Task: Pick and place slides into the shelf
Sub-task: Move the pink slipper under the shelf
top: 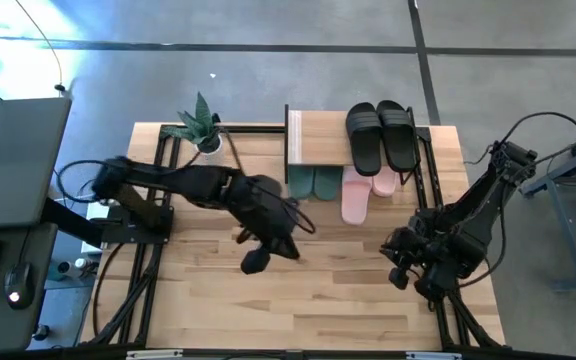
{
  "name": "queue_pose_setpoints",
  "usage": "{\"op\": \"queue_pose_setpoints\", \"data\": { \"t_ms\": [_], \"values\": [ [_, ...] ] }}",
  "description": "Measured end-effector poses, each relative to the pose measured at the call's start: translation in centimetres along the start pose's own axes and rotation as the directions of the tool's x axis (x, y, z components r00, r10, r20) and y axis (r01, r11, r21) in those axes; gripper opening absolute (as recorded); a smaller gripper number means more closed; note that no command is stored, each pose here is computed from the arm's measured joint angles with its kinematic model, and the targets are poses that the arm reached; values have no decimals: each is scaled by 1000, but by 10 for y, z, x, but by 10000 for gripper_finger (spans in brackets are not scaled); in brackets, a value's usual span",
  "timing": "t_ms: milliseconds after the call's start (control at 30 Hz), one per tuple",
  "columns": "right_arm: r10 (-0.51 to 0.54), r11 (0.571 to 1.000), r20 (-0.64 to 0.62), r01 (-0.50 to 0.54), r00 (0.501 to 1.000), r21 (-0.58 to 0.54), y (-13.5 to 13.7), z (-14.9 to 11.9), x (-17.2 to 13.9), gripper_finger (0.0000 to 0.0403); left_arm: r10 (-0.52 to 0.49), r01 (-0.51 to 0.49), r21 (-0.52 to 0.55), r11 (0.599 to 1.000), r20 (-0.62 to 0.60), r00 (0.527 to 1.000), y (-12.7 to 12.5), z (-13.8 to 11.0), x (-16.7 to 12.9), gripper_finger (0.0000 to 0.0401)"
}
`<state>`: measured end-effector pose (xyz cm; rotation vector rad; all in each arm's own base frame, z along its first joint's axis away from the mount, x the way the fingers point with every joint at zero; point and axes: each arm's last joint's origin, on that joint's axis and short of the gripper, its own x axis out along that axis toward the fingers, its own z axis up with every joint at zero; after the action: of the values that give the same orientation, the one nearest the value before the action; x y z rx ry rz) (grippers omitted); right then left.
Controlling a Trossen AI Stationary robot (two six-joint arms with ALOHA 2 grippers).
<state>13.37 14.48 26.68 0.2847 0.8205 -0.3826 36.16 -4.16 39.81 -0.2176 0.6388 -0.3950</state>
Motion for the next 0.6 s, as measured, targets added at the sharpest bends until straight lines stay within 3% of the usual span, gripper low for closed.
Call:
{"op": "queue_pose_setpoints", "data": {
  "t_ms": [133, 267, 600],
  "values": [
    [-26, 997, 10, 26, 1000, -69, -2, 10, 8, 106, 87, -83, -61, 995, 66, 994, 1, -22, -12, 17],
    [-68, 983, -45, 59, 997, -172, -9, 22, 19, 142, 101, -90, -100, 991, 107, 989, 2, -43, -20, 17],
    [-273, 876, -159, 177, 949, -448, -23, 47, 71, 150, 96, -85, -81, 993, 151, 984, -1, -71, -37, 17]
  ]
}}
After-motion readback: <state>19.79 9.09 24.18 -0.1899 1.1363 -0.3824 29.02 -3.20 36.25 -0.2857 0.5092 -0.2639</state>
